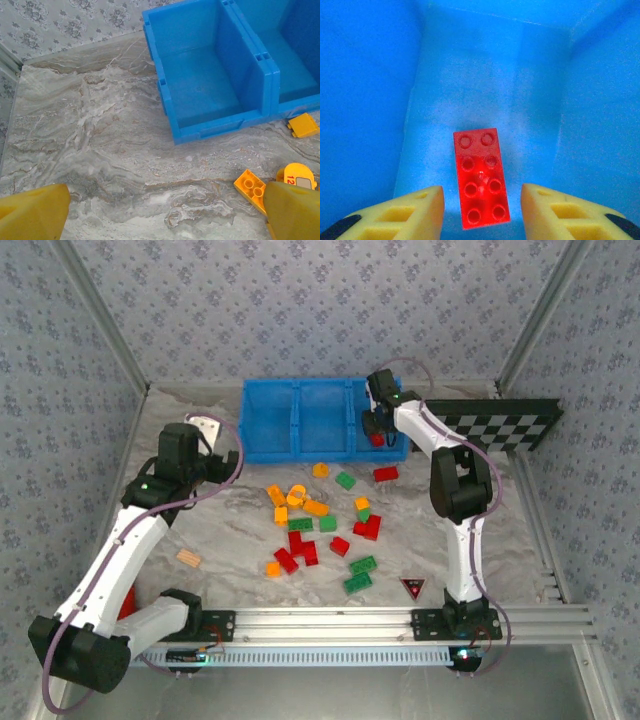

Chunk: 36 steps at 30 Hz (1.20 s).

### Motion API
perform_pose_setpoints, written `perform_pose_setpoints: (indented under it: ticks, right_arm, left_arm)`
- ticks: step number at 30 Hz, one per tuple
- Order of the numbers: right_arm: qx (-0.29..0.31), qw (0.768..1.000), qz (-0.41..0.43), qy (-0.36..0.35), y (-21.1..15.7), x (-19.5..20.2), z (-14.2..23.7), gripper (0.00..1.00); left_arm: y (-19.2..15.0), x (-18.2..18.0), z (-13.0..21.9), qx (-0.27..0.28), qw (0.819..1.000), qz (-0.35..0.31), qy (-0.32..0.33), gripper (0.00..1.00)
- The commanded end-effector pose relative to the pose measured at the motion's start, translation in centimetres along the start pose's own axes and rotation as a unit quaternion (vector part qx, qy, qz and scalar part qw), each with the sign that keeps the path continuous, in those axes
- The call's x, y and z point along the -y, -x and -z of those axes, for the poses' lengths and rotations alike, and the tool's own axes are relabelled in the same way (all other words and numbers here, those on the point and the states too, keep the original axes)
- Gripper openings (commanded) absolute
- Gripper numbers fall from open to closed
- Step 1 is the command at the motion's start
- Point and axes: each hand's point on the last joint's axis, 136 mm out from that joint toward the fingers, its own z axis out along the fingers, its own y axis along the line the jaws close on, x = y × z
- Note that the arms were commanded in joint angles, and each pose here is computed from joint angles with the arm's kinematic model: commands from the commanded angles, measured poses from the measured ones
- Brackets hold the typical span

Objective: Sort the legos into containers by color
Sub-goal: Place the lego in the container, then pick up the lego from the center of the table.

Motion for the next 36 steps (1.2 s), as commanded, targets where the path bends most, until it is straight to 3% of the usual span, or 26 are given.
perform_pose_setpoints:
  ticks: [1,8,16,24,33,36]
  right_arm:
    - [-0.001,1.000,0.005,0.010,0.8,-0.1,1.7,0.48]
    - [0.010,0.999,-0.002,0.033,0.5,-0.3,6.0,0.52]
    - [-0.028,0.998,-0.029,0.051,-6.0,-0.3,9.1,0.63]
    - [-0.068,0.994,-0.071,0.046,-11.7,-0.1,7.5,0.72]
    - [-0.080,0.995,-0.058,0.030,-13.2,0.0,3.7,0.97]
    - [-0.083,0.995,-0.054,0.030,-13.4,-0.2,2.8,1.00]
  left_arm:
    - [1.0,-0.1,0.4,0.016,1.000,-0.004,0.004,0.99]
    - [1.3,-0.2,1.0,0.026,1.000,-0.001,0.004,0.99]
    - [1.5,-0.1,1.7,0.037,0.999,0.002,-0.003,0.99]
    - [1.3,0.3,1.8,0.034,0.999,0.003,-0.013,0.99]
    - [1.0,0.2,1.9,0.032,0.999,-0.001,-0.011,0.99]
    - [0.9,0.2,1.9,0.032,0.999,-0.001,-0.010,0.99]
